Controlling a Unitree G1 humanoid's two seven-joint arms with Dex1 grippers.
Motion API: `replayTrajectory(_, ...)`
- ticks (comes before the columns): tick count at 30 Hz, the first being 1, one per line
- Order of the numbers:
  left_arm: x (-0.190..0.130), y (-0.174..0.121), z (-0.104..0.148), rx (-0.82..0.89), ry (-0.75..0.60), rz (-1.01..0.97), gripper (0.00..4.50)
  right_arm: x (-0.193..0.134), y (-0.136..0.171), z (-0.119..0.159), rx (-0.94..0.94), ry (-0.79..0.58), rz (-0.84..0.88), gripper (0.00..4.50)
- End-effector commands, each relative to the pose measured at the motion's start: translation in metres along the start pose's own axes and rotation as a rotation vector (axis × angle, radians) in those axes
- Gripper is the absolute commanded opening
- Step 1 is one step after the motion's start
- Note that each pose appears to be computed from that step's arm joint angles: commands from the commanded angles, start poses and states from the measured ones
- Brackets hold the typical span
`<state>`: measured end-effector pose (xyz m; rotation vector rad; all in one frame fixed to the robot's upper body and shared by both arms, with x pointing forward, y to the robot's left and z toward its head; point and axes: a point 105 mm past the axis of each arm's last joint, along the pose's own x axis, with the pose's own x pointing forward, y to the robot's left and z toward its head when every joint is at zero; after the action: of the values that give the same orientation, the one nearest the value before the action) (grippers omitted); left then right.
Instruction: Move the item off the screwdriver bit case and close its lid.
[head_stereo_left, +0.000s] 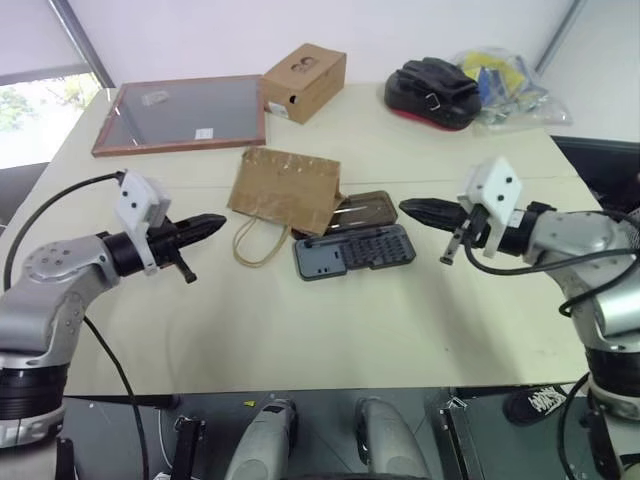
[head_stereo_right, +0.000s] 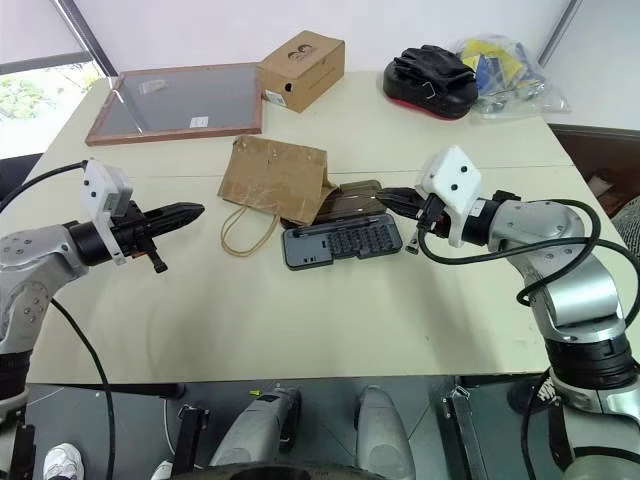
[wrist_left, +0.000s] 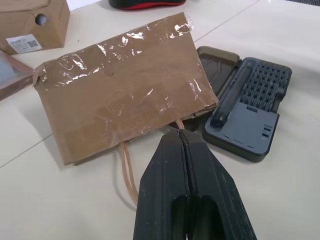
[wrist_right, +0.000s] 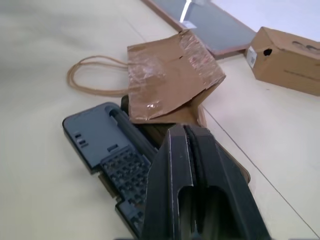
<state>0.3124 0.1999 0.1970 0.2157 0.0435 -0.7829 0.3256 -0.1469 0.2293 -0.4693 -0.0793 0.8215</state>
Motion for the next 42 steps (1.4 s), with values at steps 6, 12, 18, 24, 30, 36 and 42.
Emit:
replayTrajectory(6, 0.013, -0.003, 0.003, 0.034, -0.034, 0.014, 0.0, 0.071, -0.015, -0.007, 0.184, -0.041, -0.129, 4.45)
replayTrajectory(12, 0.014, -0.005, 0.001, 0.037, -0.037, 0.025, 0.0, 0.116, -0.03, -0.004, 0.336, -0.054, -0.2, 4.45)
replayTrajectory(18, 0.012, -0.006, 0.0, 0.046, -0.037, 0.052, 0.0, 0.149, -0.025, -0.009, 0.39, -0.013, -0.177, 4.45)
replayTrajectory(24, 0.006, -0.005, -0.001, 0.055, -0.031, 0.088, 0.0, 0.167, -0.012, -0.022, 0.446, 0.032, -0.14, 4.45)
replayTrajectory(30, 0.004, -0.006, -0.002, 0.061, -0.027, 0.105, 0.0, 0.175, -0.006, -0.029, 0.439, 0.043, -0.142, 3.92)
replayTrajectory(36, 0.003, -0.005, -0.003, 0.067, -0.026, 0.114, 0.0, 0.18, -0.003, -0.025, 0.427, 0.028, -0.14, 0.96)
replayTrajectory(42, 0.004, -0.005, -0.005, 0.072, -0.025, 0.113, 0.0, 0.181, -0.001, -0.023, 0.422, 0.017, -0.147, 0.01)
